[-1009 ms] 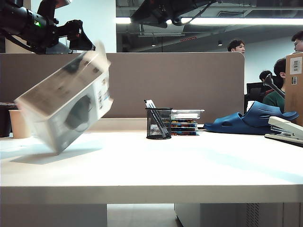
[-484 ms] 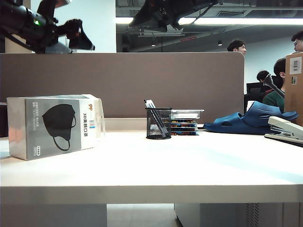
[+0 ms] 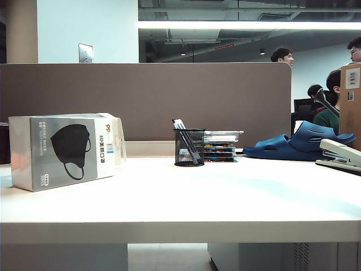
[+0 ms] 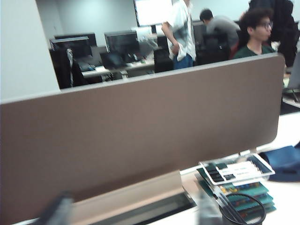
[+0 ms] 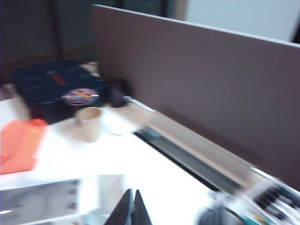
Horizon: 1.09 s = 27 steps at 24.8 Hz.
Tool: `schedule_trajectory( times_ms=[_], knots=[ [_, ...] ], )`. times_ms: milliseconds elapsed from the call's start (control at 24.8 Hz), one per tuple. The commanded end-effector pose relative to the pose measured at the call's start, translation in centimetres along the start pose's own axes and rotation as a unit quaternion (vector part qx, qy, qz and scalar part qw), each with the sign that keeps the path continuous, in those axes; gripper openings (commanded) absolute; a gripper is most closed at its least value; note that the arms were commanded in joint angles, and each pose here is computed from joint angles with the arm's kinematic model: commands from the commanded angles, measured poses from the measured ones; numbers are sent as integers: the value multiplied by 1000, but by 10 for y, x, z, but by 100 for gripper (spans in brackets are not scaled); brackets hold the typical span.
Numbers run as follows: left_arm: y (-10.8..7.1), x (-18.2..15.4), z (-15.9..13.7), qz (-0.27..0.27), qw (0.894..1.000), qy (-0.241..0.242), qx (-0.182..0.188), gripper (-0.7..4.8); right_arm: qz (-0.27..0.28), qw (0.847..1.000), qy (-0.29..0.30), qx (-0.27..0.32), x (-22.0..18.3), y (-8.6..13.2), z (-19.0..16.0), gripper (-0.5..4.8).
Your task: Put the mask into the mask box.
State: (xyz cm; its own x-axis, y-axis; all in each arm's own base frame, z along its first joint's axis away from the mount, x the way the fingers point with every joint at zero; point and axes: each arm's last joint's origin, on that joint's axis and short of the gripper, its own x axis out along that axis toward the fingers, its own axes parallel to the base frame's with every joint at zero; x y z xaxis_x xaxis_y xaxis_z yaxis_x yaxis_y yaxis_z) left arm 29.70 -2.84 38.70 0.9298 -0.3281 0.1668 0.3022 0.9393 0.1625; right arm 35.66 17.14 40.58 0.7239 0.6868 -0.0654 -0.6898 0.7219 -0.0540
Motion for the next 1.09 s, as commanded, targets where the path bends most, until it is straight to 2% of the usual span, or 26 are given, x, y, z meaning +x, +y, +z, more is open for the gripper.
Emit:
schedule_trajectory(
  times_ms=[40,282,363,404,484,565,646,888,1090],
  knots=[
    [3,-24,21,26,1000,3,4,212,-77,997,10,0,-34,-17,19,-6],
    [1,-53,41,92,996,22,8,70,-159,987,26,9,-92,-39,40,-6],
    [-1,-63,46,97,995,34,18,37,-176,984,27,10,-111,-41,47,-6],
    [-3,-71,48,95,994,47,21,1,-191,981,27,9,-130,-41,55,-6],
    [-5,-81,50,102,992,69,29,-6,-216,976,26,9,-154,-37,63,-6],
    [-7,-96,53,140,984,98,40,-6,-252,967,26,10,-187,-31,73,-6],
    [-9,-106,56,151,982,108,47,-6,-264,964,27,11,-203,-26,77,-6],
    [-15,-136,67,164,979,111,48,-6,-301,953,34,16,-247,-9,82,-6],
    [-22,-165,78,178,978,102,49,-6,-318,948,28,14,-278,15,66,-6]
  ],
)
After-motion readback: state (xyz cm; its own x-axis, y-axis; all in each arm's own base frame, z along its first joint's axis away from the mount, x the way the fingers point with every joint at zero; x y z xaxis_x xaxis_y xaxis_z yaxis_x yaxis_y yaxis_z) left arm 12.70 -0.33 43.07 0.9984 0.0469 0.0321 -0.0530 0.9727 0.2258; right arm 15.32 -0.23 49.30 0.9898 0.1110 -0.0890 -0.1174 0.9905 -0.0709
